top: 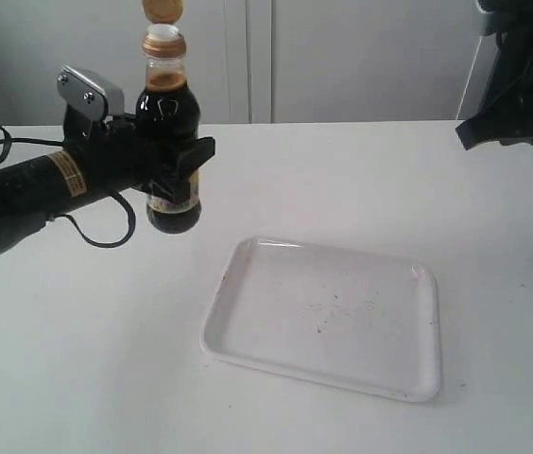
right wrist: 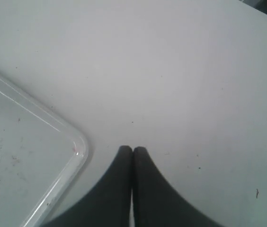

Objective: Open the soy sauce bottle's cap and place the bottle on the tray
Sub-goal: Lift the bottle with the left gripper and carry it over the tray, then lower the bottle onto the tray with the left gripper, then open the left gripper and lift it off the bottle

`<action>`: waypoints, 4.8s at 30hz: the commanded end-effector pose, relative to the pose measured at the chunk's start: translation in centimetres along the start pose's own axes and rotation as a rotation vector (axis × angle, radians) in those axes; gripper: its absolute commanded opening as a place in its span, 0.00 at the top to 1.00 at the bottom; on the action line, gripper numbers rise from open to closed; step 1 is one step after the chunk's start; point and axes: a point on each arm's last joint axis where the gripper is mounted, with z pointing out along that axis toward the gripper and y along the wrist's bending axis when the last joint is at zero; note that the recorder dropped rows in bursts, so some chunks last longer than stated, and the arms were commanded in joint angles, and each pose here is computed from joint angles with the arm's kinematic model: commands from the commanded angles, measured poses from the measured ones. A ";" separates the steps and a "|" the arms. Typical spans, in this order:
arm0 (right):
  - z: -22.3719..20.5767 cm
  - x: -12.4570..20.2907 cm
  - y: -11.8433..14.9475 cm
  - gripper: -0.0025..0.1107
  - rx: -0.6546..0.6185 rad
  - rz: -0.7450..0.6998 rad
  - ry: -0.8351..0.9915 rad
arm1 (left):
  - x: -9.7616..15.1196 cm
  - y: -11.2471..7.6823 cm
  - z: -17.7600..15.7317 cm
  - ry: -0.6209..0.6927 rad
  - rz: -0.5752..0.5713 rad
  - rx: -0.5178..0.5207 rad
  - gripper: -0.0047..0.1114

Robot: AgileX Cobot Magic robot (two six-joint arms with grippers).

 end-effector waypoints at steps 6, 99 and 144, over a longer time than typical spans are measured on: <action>0.0 0.0 -0.2 0.98 0.010 0.011 -0.018 | -3.0 -4.3 1.1 -0.158 0.052 0.113 0.96; 0.0 0.1 -1.8 0.98 0.059 0.096 -0.048 | 5.6 -15.6 3.3 0.043 -0.014 0.262 0.19; 0.0 0.0 -1.7 0.98 0.047 0.113 -0.059 | -5.1 -14.3 1.5 -0.234 0.161 0.135 0.05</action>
